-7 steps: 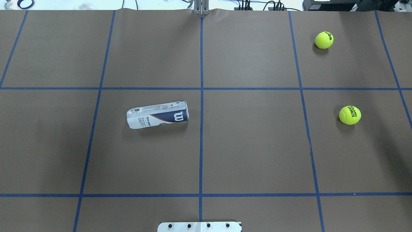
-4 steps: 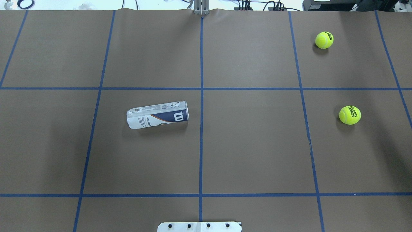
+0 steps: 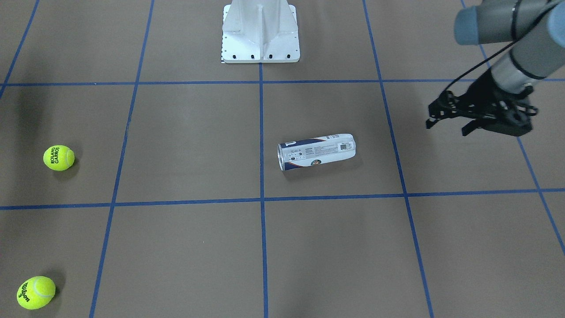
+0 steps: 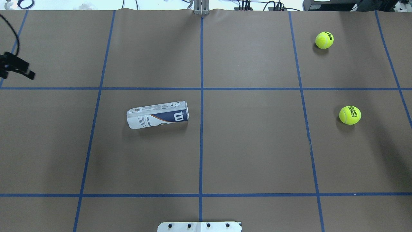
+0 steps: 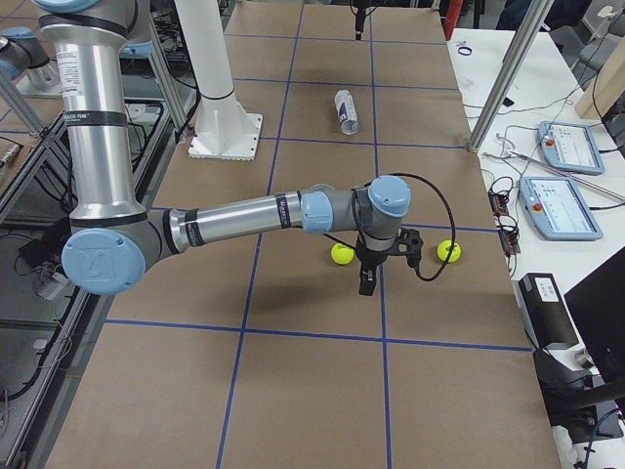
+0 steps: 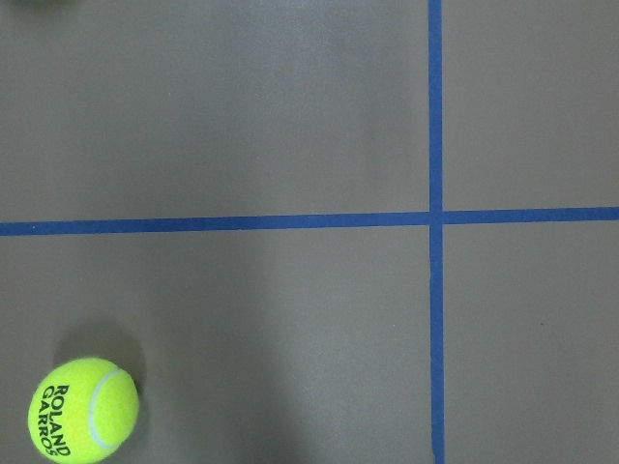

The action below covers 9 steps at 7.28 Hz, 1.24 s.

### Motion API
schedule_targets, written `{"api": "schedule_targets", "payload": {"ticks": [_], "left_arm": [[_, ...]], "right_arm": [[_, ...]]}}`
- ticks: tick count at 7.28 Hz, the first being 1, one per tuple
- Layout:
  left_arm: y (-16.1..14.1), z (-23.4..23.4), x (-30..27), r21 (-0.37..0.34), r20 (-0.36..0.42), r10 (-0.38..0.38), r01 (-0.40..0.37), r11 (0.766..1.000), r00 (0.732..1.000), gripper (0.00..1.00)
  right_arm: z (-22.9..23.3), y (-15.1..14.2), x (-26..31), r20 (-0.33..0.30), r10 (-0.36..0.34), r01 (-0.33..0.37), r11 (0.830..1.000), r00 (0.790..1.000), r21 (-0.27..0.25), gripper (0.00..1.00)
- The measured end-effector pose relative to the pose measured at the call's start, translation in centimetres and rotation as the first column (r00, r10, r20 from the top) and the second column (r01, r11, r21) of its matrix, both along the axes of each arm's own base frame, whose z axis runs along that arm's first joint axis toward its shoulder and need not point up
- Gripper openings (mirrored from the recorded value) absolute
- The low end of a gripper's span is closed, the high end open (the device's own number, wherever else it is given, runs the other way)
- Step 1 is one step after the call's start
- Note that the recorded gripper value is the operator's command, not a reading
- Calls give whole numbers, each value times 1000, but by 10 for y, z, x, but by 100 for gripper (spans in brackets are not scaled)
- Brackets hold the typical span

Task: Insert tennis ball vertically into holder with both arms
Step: 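Reach the left gripper down to the lying clear Wilson can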

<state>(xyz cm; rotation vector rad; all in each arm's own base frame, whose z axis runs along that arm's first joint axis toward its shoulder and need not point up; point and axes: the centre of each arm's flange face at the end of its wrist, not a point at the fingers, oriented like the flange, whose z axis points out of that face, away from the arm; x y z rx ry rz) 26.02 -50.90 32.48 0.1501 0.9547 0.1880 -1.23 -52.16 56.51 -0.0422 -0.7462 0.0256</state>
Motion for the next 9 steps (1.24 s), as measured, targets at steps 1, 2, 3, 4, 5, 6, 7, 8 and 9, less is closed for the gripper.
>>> {"api": "schedule_targets", "payload": {"ticks": [1,2,3,4,5,6,7,8,9], "left_arm": [[18,-45,61,100,1,53,-52,994,999,99],[36,-82,110,225,22,83,-86,970,996,97],[49,-112,150,350,54,103,-115,930,993,98],[51,-137,179,443,78,120,-142,885,990,97],[46,-161,198,517,92,141,-169,839,986,98],[39,-178,212,579,101,165,-193,792,981,98],[33,-183,227,617,109,187,-214,757,976,100],[30,-185,242,643,131,214,-247,725,968,100],[25,-187,256,671,185,255,-312,673,949,100]], "right_arm": [[0,0,0,0,-1,1,1000,1000,1,100],[1,0,0,0,-1,1,1000,1000,0,100],[3,0,0,-1,0,0,1000,1000,-5,100],[4,0,0,0,1,-1,1000,1000,-8,100],[4,0,0,1,2,-2,1000,1000,-11,100],[5,0,0,3,2,-2,1000,1000,-14,100],[5,0,-1,4,3,-3,1000,1000,-17,100],[7,0,-1,4,3,-3,1000,1000,-20,100],[10,0,-1,3,4,-4,1000,1000,-27,100]]}}
